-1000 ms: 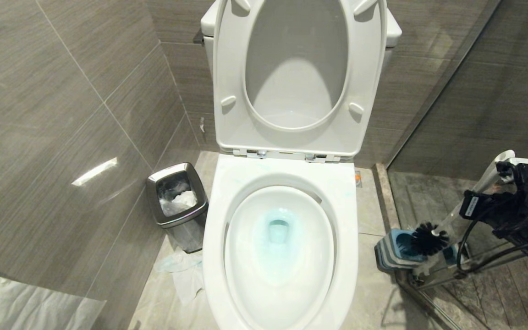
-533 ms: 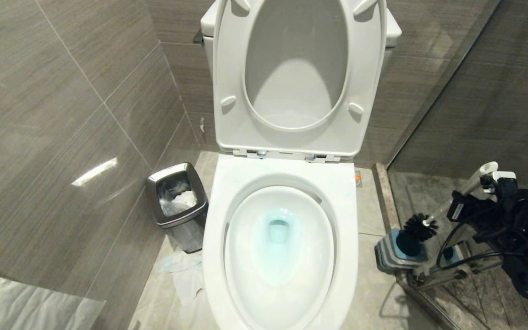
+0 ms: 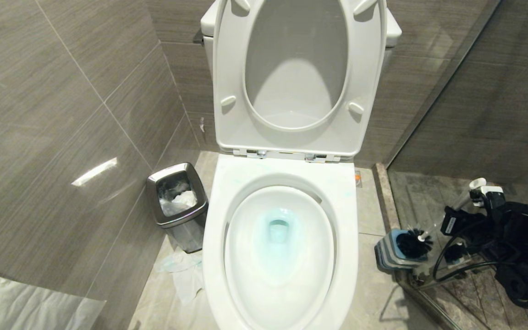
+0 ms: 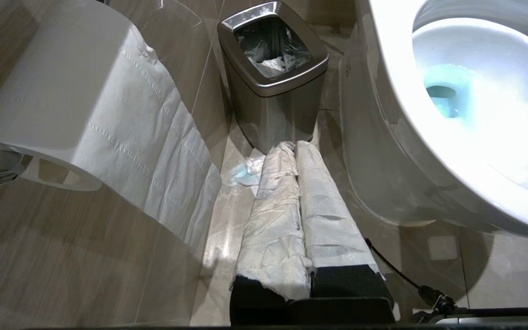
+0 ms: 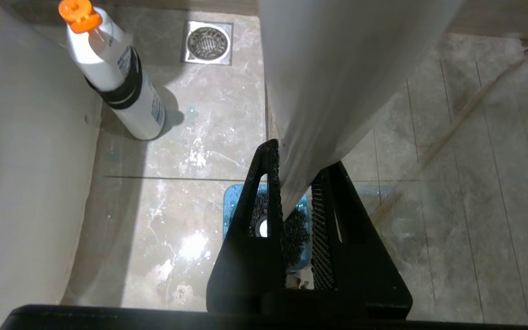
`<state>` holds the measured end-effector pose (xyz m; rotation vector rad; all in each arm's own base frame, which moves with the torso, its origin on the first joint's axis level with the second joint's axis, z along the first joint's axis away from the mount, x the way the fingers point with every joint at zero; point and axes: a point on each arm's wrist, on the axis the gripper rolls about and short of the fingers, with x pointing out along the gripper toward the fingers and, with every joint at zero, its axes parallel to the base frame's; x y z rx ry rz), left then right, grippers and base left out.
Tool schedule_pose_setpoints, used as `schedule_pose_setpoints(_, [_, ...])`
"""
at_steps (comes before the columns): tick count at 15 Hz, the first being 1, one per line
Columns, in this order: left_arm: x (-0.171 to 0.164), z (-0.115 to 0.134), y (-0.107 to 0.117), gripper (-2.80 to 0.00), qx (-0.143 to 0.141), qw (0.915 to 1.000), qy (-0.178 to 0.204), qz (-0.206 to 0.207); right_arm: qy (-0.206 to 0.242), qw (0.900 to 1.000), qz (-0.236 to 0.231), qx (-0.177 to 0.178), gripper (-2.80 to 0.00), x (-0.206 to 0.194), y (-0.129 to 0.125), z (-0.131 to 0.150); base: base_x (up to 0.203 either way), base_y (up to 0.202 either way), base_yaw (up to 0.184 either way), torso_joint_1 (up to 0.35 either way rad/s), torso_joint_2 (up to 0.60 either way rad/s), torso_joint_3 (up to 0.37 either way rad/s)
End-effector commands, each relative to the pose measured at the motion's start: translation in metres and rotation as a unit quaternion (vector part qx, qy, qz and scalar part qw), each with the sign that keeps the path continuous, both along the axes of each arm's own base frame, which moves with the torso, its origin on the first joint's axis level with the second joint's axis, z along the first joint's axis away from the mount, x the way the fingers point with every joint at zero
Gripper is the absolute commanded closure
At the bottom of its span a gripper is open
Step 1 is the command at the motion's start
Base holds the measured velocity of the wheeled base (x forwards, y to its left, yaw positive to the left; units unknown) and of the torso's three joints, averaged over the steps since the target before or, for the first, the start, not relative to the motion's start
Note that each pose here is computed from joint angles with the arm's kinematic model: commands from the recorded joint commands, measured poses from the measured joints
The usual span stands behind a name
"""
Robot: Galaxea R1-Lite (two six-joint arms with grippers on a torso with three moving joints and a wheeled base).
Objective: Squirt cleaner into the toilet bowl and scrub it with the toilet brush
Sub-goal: Put the toilet brush back
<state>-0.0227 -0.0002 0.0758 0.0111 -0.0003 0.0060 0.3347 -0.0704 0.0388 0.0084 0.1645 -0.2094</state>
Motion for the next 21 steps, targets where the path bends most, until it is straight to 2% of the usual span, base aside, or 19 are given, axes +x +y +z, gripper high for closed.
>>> schedule_pose_setpoints(1, [0.0,0.0,0.0,0.0,0.0,1.0,0.0,0.0,0.002,1.0,0.0,0.0,0.0,0.001,0.0,-0.004,0.0,0.0,0.0,0.0,0.0,0.0])
schedule_pose_setpoints(13, [0.0,0.0,0.0,0.0,0.001,1.0,0.0,0.0,0.026,1.0,-0.003,0.004,0.0,0.011,-0.003,-0.031,0.0,0.0,0.0,0.0,0.0,0.0])
schedule_pose_setpoints(21, [0.0,0.0,0.0,0.0,0.001,1.0,-0.001,0.0,0.026,1.0,-0.002,0.004,0.0,0.012,-0.003,-0.032,0.0,0.0,0.0,0.0,0.0,0.0])
